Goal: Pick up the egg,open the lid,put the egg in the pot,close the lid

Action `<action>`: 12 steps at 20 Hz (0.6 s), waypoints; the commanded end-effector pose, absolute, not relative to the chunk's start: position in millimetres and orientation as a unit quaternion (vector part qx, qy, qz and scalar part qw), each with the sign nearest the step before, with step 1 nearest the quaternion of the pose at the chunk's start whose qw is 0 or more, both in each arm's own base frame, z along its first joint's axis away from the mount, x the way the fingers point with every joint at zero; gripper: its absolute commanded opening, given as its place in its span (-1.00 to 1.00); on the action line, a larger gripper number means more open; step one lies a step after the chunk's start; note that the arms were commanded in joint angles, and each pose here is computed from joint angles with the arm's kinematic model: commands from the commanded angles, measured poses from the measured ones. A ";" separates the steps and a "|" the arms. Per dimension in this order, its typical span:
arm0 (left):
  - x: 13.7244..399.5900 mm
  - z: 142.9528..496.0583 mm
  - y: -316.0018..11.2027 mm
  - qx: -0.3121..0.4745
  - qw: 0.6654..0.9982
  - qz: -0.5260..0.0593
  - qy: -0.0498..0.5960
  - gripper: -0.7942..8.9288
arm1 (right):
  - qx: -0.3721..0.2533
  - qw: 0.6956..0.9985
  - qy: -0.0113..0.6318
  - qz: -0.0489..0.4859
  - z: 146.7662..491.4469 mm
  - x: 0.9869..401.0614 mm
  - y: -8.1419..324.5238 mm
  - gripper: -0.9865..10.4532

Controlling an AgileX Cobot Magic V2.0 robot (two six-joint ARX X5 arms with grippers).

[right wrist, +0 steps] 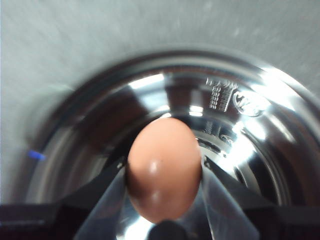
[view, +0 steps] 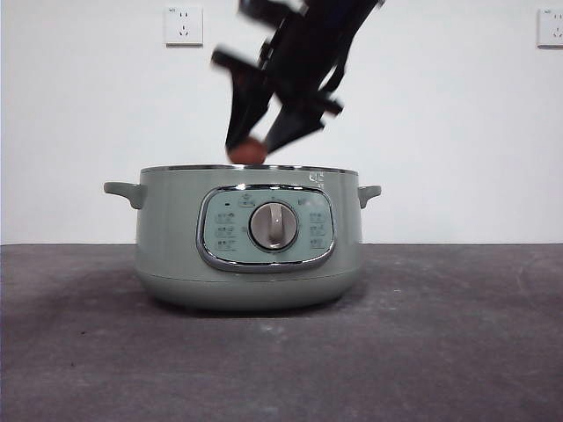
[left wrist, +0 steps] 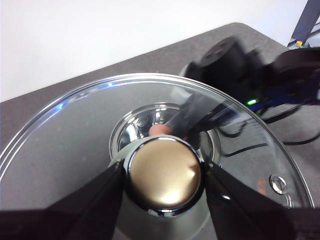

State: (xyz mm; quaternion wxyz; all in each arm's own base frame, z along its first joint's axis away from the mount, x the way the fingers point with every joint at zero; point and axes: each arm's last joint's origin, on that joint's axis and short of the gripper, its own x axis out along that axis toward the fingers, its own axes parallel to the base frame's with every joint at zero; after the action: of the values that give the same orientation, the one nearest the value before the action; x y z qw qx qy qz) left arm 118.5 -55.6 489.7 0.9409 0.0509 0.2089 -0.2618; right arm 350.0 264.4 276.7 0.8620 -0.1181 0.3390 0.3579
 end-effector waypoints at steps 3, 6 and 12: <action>111.7 497.8 -52.8 0.051 0.945 -0.269 0.177 -0.85 | -0.170 0.851 0.355 0.347 238.7 363.2 278.7 -0.85; 111.7 497.8 -52.9 0.051 0.945 -0.269 0.178 -0.85 | -0.180 0.845 0.373 0.337 222.1 366.9 280.8 -0.85; 111.5 497.7 -53.2 0.050 0.944 -0.272 0.178 -0.85 | -0.202 0.824 0.408 0.338 211.1 364.1 278.0 -0.85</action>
State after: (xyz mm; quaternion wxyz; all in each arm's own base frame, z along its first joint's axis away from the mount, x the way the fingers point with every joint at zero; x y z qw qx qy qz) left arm 117.4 -55.2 488.7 0.9391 0.0512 0.2144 -0.2636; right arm 361.7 275.3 217.9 0.8254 -0.1980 0.4076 0.3368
